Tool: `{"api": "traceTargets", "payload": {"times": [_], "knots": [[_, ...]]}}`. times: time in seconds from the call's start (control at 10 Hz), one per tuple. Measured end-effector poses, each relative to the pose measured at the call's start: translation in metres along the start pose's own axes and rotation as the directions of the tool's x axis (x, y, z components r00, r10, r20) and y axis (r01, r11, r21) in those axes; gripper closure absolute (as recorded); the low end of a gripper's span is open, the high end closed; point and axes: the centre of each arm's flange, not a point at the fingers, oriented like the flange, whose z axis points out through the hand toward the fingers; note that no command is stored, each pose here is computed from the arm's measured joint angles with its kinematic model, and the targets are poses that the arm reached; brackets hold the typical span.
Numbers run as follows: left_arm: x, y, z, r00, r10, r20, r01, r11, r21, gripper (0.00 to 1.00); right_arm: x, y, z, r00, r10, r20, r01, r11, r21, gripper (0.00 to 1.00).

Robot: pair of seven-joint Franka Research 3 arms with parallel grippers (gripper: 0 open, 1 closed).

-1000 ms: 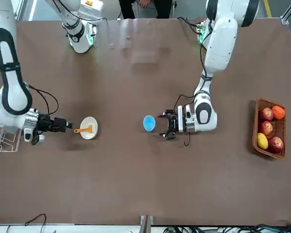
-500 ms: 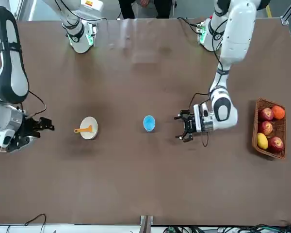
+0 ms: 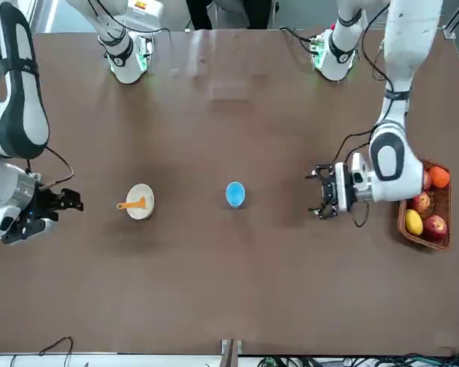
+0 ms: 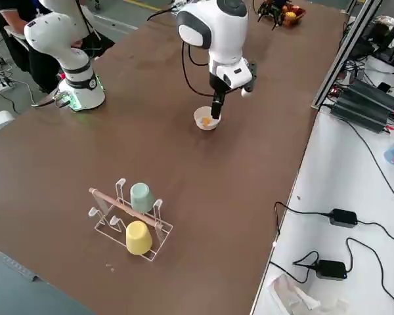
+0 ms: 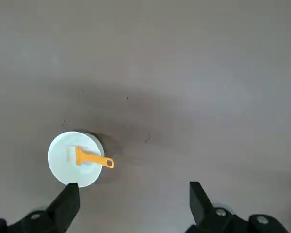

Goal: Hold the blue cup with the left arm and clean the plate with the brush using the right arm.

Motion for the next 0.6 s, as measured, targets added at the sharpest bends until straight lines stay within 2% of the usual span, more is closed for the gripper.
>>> {"api": "traceTargets", "payload": {"times": [0.2,0.3,0.6], "knots": [[0.009,0.001,-0.042,0.978,-0.132,0.161,0.120,0.989,0.083,0.00,0.002,-0.008,-0.012,0.999,0.053,0.012,-0.053,0.999,-0.009,0.00],[0.018,0.004,-0.058,0.948,-0.210,0.237,0.180,0.973,0.144,0.00,0.001,-0.015,-0.029,0.997,0.079,0.011,-0.079,0.996,-0.029,0.00],[0.048,0.023,-0.087,0.846,-0.419,0.330,0.325,0.895,0.304,0.00,-0.034,-0.051,-0.117,0.993,0.117,-0.003,-0.117,0.991,-0.059,0.00]]}}
